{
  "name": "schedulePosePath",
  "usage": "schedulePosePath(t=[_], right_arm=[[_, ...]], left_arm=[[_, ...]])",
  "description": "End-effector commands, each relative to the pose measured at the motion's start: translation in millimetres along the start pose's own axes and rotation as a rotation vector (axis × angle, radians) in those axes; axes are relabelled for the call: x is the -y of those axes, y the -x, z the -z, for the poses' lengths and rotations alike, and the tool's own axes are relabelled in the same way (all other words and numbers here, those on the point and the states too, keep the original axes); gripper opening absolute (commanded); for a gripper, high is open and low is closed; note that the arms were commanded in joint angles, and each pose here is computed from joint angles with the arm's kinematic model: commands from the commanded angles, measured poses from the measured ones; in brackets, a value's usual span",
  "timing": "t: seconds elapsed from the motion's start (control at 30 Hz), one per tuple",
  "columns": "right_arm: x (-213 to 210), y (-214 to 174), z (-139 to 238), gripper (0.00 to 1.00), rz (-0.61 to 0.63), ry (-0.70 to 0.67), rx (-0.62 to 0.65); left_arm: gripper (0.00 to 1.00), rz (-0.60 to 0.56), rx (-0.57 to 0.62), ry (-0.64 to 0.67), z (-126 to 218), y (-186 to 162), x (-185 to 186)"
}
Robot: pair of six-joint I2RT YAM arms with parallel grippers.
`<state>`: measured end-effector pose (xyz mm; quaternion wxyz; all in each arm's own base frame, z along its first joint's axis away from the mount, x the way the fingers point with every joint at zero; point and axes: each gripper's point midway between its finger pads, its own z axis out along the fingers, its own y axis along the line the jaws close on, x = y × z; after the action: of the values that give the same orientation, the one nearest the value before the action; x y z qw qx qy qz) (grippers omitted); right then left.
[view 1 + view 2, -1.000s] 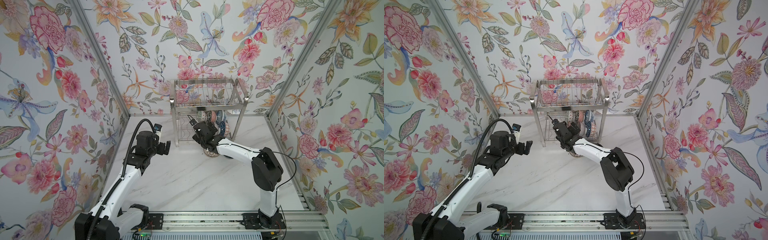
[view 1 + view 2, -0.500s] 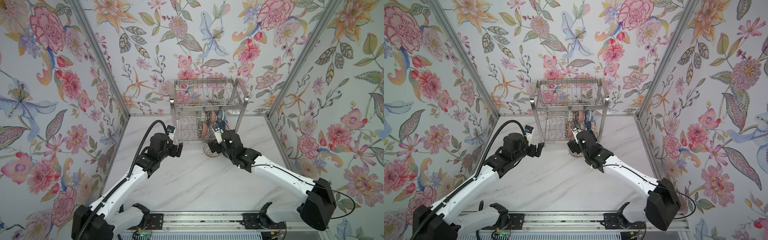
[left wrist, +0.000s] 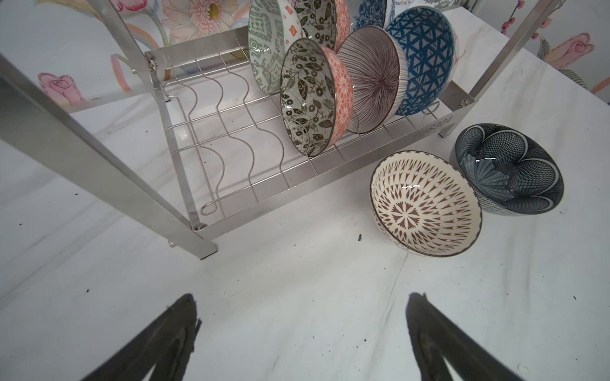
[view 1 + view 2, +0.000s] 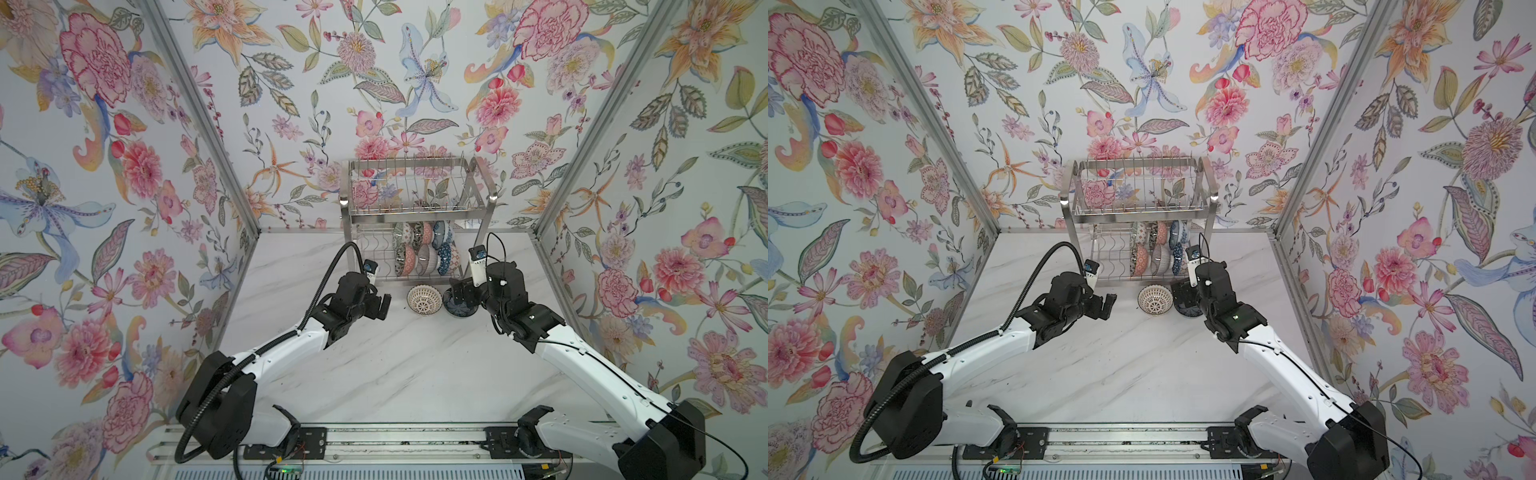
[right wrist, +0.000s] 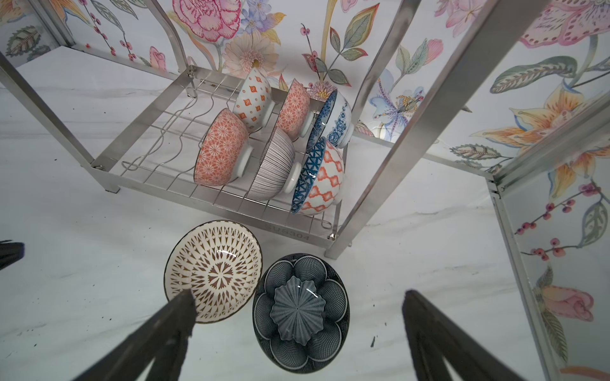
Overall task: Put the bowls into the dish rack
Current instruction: 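Open and withdraw the right gripper while the left gripper moves toward the white bowl, then close the left gripper on the rim of the white starburst bowl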
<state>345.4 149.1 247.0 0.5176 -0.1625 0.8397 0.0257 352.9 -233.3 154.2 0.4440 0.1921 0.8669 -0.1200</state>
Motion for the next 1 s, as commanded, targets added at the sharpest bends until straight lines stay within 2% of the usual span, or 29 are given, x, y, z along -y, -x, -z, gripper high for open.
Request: schedulePosePath(t=[0.0, 0.4, 0.97], right_arm=[[3.0, -6.0, 4.3, 0.99, -0.005, 0.006, -0.022], [7.4, -9.9, 3.2, 0.99, 0.0, -0.01, -0.031], [12.0, -13.0, 4.8, 0.99, 0.013, -0.05, -0.024]], left_arm=[[0.99, 0.027, 0.049, -0.058, -10.9, 20.2, 20.0], [0.99, 0.031, -0.063, -0.116, -73.3, 3.8, 61.6], [0.97, -0.012, -0.158, -0.103, -131.3, -11.9, 77.2]])
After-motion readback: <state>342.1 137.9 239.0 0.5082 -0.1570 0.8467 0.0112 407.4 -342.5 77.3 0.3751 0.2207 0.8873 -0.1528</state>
